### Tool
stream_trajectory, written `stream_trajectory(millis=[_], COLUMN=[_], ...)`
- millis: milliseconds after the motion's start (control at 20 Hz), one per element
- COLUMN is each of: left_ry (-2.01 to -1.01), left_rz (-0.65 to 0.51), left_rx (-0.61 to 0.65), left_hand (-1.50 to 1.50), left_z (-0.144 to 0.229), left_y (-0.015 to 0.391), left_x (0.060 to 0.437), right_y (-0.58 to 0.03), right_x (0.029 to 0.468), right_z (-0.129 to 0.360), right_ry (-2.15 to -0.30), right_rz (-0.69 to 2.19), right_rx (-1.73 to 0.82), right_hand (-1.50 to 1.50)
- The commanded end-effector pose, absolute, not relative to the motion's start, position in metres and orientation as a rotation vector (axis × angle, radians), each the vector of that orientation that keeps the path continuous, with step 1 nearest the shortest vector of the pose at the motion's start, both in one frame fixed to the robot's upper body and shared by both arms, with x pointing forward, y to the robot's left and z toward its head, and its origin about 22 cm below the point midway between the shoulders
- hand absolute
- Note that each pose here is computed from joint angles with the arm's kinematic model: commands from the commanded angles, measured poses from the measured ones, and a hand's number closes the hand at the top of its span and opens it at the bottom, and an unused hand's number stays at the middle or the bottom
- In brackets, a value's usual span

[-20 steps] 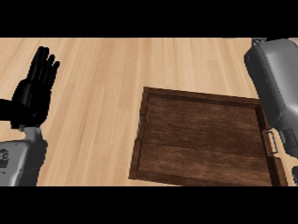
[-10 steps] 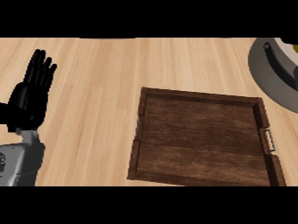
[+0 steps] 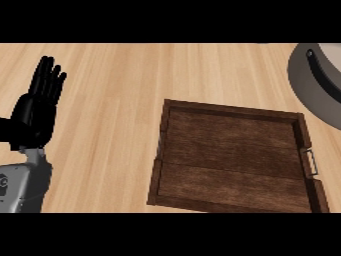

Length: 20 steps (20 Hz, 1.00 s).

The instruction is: Pick the lemon from the tray and place it in the pot

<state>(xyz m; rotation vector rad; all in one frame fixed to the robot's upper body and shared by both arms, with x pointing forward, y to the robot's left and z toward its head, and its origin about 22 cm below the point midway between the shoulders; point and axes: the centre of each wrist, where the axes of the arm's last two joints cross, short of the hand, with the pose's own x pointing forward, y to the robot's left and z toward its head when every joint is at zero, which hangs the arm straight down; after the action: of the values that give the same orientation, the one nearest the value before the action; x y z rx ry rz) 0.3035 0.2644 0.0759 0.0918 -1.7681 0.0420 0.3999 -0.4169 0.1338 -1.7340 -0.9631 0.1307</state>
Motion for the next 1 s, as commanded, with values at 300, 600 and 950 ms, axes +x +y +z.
stream_trajectory(millis=[300,600,950], left_ry=[-1.772,-1.765,-1.794], left_rz=[0.027,0.034,0.023], left_rx=[0.084,0.06,0.066], left_hand=[0.0,0.0,0.0], left_z=[0.067,0.076,0.089], left_y=[0.258,0.254,0.261], left_x=[0.303,0.298,0.314], right_y=[-0.468,-0.471,-0.466], right_x=[0.375,0.367,0.377], right_z=[0.112,0.09,0.109], right_ry=[-0.853,-0.956,-1.18], right_rz=[0.145,0.038,0.038], right_rx=[-1.561,-1.315,-1.342], right_hand=[1.5,-1.5,-1.5])
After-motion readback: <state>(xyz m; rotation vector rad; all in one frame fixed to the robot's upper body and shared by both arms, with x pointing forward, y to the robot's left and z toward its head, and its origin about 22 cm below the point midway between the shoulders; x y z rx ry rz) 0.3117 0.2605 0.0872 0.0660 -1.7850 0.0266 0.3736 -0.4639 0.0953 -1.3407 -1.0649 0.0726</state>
